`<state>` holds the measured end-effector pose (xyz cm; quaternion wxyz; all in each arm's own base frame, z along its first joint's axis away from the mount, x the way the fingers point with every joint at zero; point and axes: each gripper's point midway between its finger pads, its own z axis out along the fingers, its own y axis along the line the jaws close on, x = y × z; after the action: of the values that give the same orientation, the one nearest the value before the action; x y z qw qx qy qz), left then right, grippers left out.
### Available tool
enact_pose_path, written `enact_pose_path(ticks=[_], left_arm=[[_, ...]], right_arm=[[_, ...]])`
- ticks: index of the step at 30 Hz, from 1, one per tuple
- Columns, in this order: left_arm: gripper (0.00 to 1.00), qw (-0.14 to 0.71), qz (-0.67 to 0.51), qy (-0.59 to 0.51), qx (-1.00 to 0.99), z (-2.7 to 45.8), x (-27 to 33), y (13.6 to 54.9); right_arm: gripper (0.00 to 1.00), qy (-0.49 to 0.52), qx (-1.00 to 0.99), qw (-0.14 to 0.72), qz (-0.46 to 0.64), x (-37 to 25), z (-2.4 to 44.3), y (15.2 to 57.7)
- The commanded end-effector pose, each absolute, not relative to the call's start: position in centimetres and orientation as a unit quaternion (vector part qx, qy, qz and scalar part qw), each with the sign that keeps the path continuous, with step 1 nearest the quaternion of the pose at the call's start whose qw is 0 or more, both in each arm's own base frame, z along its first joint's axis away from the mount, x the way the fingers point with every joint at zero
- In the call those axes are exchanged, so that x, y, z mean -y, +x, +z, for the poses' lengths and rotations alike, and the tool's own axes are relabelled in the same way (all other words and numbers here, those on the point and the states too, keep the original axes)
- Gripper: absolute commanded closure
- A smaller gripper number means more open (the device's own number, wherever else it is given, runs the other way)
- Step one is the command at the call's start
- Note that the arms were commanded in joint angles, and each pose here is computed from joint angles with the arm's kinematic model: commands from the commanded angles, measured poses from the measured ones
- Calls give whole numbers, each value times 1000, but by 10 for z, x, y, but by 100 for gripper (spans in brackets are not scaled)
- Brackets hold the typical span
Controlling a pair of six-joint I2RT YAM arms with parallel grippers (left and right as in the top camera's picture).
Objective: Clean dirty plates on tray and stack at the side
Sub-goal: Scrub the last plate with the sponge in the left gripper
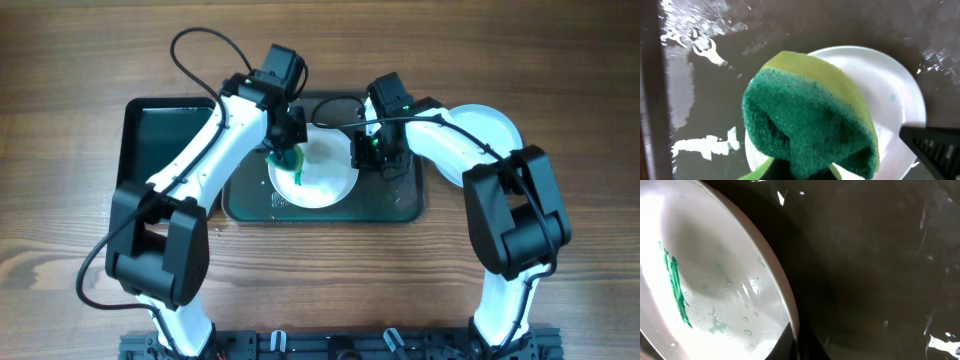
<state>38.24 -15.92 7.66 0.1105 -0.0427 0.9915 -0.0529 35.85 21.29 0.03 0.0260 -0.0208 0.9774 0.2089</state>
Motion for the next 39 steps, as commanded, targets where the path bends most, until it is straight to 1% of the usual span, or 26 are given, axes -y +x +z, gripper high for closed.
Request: enact_pose_path(ticks=[1, 4, 6, 8, 11, 13, 14, 15, 18, 19, 21, 23, 24, 26, 27, 28, 30, 31, 32, 33, 34, 36, 39], left_arm=[[96, 100, -69, -32, -992, 51, 164, 374], [96, 95, -73, -31, -992, 21, 164, 369], [96, 60, -76, -31, -995, -6, 167, 361], [96, 20, -97, -30, -995, -22, 175, 349], [96, -13, -170, -15, -985, -18, 201, 338], [96, -28, -292, 67, -954, 2, 239, 328], [96, -26, -326, 85, -941, 10, 250, 328], [96, -17, -328, 88, -940, 10, 251, 331], [96, 41, -242, 41, -969, 1, 229, 365], [96, 76, -174, 2, -982, -2, 209, 384], [96, 117, -72, -62, -989, -1, 173, 403], [96, 158, 67, -134, -976, 7, 121, 409], [96, 168, 126, -154, -966, 12, 99, 405], [96, 148, 136, -152, -968, 10, 95, 395], [96, 128, 119, -144, -974, 6, 102, 389], [96, 90, 72, -115, -987, 0, 119, 378], [96, 15, -63, -14, -998, -3, 169, 356], [96, -20, -159, 49, -986, 4, 201, 340], [96, -51, -282, 120, -951, 24, 237, 321], [96, -57, -323, 139, -934, 32, 248, 315], [96, -57, -351, 150, -923, 39, 255, 313], [96, -37, -350, 156, -923, 38, 257, 322], [96, 14, -303, 147, -942, 28, 249, 348]], right_arm=[[96, -14, -978, 0, 210, -216, -20, 351], [96, -15, -978, 0, 210, -217, -20, 351], [96, -15, -978, 1, 210, -217, -20, 351], [96, -15, -978, 0, 210, -217, -20, 351], [96, -15, -978, 0, 210, -217, -20, 351], [96, -15, -978, 0, 210, -217, -20, 351], [96, -15, -978, 0, 210, -217, -20, 351], [96, -15, -978, 0, 210, -217, -20, 351], [96, -15, -978, 0, 210, -217, -20, 351], [96, -15, -978, 0, 210, -217, -20, 351], [96, -15, -978, 0, 210, -217, -20, 351], [96, -15, -978, 0, 209, -217, -20, 351], [96, -15, -978, 0, 210, -217, -20, 351], [96, -15, -978, 0, 210, -217, -20, 351], [95, -15, -978, 0, 210, -217, -20, 351], [95, -14, -978, 0, 210, -217, -20, 351], [96, -14, -978, 0, 210, -217, -20, 351], [96, -15, -978, 0, 210, -217, -20, 351], [96, -14, -978, 0, 210, -217, -20, 351], [96, -14, -978, 0, 210, -217, -20, 351], [96, -14, -978, 0, 210, -217, -20, 351], [96, -14, -978, 0, 210, -217, -20, 351], [96, -14, -978, 0, 210, -217, -20, 351]])
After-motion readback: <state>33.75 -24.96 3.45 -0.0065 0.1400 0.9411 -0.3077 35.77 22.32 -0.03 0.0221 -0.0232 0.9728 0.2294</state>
